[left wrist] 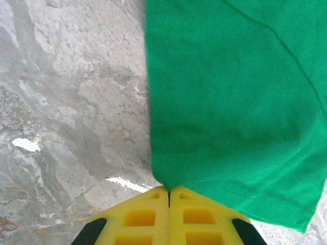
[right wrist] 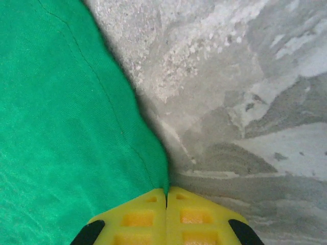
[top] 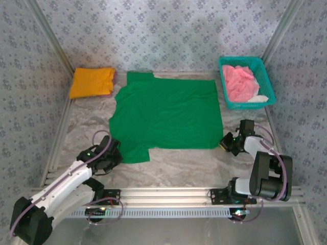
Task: Fold and stack the t-shirts
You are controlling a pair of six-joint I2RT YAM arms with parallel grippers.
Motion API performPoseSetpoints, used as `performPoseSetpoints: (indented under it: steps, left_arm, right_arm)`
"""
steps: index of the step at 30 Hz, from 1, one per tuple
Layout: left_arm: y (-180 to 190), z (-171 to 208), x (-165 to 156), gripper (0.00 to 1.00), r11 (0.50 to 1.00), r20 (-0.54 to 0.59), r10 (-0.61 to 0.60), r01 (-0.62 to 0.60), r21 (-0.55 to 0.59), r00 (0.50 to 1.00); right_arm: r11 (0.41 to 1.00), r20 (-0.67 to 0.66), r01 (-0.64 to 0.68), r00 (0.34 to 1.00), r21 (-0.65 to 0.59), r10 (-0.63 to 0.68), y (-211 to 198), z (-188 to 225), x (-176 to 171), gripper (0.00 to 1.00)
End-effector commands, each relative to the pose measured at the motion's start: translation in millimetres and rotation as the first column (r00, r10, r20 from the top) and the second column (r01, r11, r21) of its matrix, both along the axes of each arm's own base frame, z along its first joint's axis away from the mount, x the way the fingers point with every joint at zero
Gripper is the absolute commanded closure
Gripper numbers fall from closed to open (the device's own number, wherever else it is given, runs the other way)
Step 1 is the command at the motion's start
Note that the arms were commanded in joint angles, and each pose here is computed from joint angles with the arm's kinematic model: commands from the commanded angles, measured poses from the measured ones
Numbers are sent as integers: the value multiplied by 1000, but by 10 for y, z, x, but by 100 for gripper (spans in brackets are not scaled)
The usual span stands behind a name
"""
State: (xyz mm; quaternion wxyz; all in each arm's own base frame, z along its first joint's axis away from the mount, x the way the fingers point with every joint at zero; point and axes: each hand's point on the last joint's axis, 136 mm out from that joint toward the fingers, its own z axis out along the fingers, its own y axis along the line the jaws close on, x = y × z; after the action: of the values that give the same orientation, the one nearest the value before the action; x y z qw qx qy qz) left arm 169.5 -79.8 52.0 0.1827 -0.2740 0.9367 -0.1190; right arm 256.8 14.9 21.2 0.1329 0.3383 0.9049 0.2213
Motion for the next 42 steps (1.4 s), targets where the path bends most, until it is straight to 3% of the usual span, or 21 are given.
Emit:
performPoseSetpoints:
  steps: [1, 7, 20, 27, 36, 42]
  left_arm:
    - [36, 212, 113, 100, 1000, 61, -9, 7, 25, 998]
    - [98, 345, 79, 100, 999, 83, -4, 1, 34, 997]
    - [172, 422, -230, 100, 996, 113, 44, -35, -77, 993]
    - [240, 661, -307, 100, 995, 196, 34, -15, -99, 980]
    - [76, 1326, 273, 100, 994, 342, -112, 102, 46, 933]
    - [-132, 1412, 736, 100, 987, 354, -139, 158, -24, 925]
  right_arm:
    - [1000, 27, -15, 1000, 15, 14, 6, 190, 47, 100]
    - [1000, 46, -20, 999, 18, 19, 33, 374, -39, 100]
    - [999, -13, 0, 1000, 48, 1, 124, 431, -555, 100]
    - [998, 15, 26, 1000, 60, -27, 146, 526, -629, 100]
    - [997, 142, 77, 987, 23, -79, -16, 831, -218, 100]
    - [999, 176, 48, 983, -2, -47, -81, 952, 63, 100]
